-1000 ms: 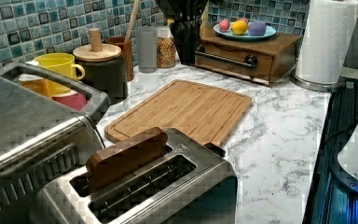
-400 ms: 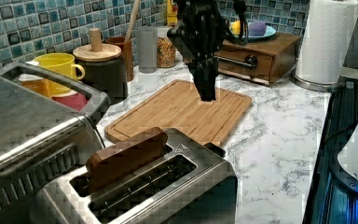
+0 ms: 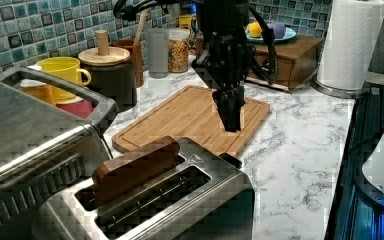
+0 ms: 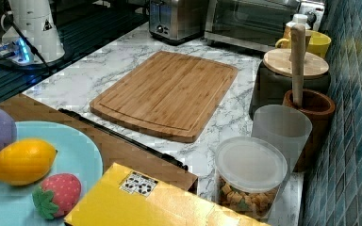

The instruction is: Turn on the toaster.

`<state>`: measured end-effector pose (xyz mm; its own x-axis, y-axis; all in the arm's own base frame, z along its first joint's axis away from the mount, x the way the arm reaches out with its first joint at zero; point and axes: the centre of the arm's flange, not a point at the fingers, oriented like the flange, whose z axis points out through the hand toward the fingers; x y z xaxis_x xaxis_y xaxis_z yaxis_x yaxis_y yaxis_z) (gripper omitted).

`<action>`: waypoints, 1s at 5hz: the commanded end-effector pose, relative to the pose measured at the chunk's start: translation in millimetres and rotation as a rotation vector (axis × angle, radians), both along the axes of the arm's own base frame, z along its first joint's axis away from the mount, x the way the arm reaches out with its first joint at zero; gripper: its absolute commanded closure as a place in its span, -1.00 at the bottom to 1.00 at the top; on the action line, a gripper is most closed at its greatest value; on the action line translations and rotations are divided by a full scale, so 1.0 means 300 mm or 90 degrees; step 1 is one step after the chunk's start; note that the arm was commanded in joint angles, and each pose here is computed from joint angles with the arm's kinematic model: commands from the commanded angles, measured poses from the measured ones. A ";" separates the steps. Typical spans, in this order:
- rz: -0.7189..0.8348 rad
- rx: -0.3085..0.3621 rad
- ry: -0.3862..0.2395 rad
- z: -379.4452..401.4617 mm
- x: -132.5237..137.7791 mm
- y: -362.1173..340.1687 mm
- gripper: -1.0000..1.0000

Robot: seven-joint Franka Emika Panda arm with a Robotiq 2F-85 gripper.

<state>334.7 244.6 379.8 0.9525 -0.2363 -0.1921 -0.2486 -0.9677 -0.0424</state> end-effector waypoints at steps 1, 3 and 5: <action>-0.024 0.022 -0.070 0.073 -0.088 0.107 1.00; -0.014 -0.038 -0.036 -0.042 -0.112 0.194 1.00; -0.088 0.003 -0.071 -0.045 -0.085 0.147 1.00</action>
<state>298.5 292.0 347.5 0.9463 -0.2904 -0.1418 -0.2922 -0.9563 0.0084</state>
